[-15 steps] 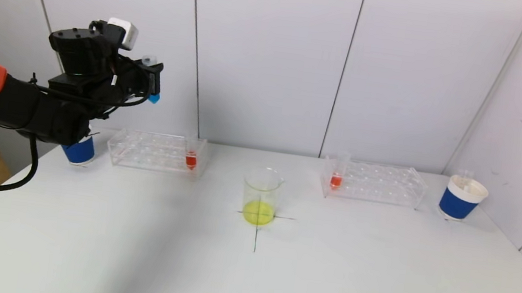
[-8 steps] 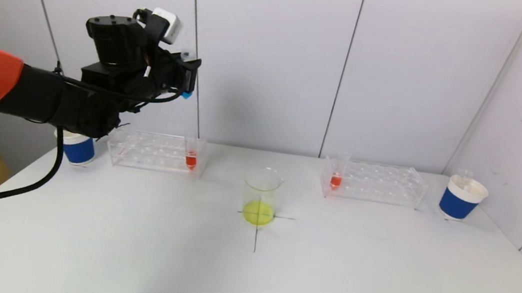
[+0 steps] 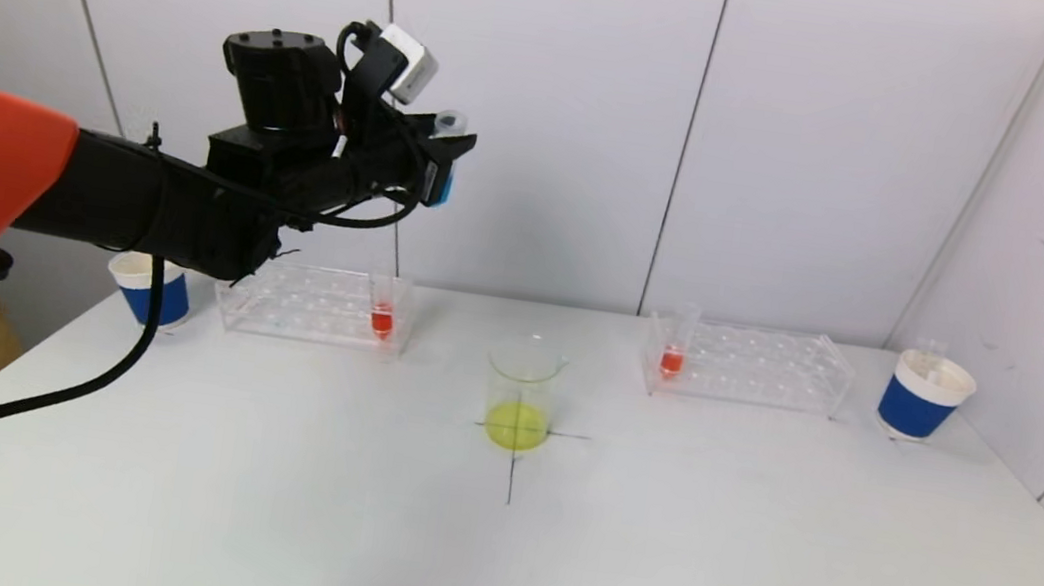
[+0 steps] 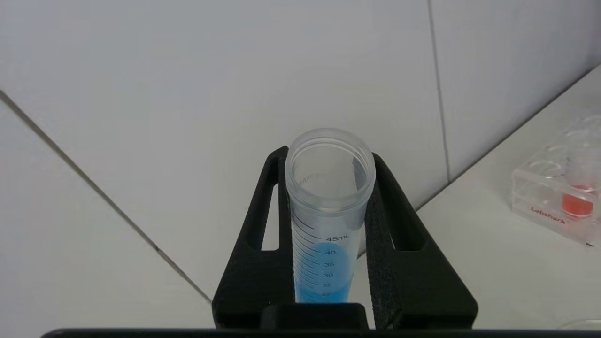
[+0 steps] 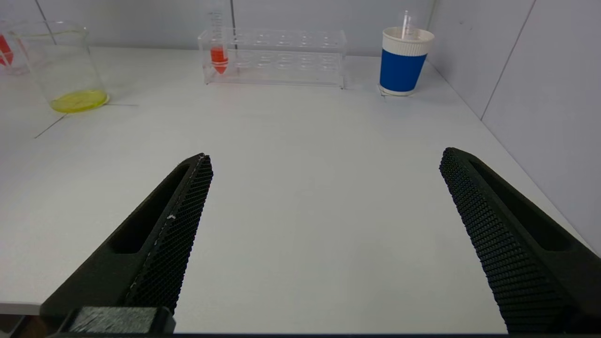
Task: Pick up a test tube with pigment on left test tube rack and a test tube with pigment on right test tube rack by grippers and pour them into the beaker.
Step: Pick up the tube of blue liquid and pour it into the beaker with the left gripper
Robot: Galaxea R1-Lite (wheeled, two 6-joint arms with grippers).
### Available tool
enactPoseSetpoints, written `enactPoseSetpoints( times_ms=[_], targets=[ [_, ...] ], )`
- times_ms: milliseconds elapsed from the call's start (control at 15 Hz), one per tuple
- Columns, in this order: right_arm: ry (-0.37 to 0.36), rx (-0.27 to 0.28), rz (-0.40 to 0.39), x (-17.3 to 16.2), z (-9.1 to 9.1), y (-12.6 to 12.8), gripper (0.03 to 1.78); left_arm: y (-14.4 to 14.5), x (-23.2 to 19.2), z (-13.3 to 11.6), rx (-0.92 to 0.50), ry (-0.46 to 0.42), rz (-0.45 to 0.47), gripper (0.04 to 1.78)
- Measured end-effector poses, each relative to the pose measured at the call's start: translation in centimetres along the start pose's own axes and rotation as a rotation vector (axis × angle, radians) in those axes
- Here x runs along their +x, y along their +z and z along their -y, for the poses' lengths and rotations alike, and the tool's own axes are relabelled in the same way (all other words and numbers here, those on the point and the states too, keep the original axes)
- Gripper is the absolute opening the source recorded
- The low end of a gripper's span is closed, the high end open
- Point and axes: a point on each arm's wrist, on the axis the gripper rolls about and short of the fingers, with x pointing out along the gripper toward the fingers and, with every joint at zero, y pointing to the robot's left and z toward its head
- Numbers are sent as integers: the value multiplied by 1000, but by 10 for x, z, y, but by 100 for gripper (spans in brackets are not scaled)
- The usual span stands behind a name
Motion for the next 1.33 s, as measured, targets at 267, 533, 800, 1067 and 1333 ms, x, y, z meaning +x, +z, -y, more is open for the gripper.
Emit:
enactPoseSetpoints(
  times_ms=[267,533,800,1067,1333],
  targets=[
    [0,0,0,0,0,0,176,-9,5,8,98,-90,12,44],
    [0,0,0,0,0,0,176,-24,10,15,183,-153,8,44],
    [0,0,0,0,0,0,176,-35,12,21,272,-225,18,44],
    [0,0,0,0,0,0,176,-46,13,34,356,-299,12,44],
    [-1,0,0,0,0,0,176,-54,10,45,427,-364,2,44]
  ],
)
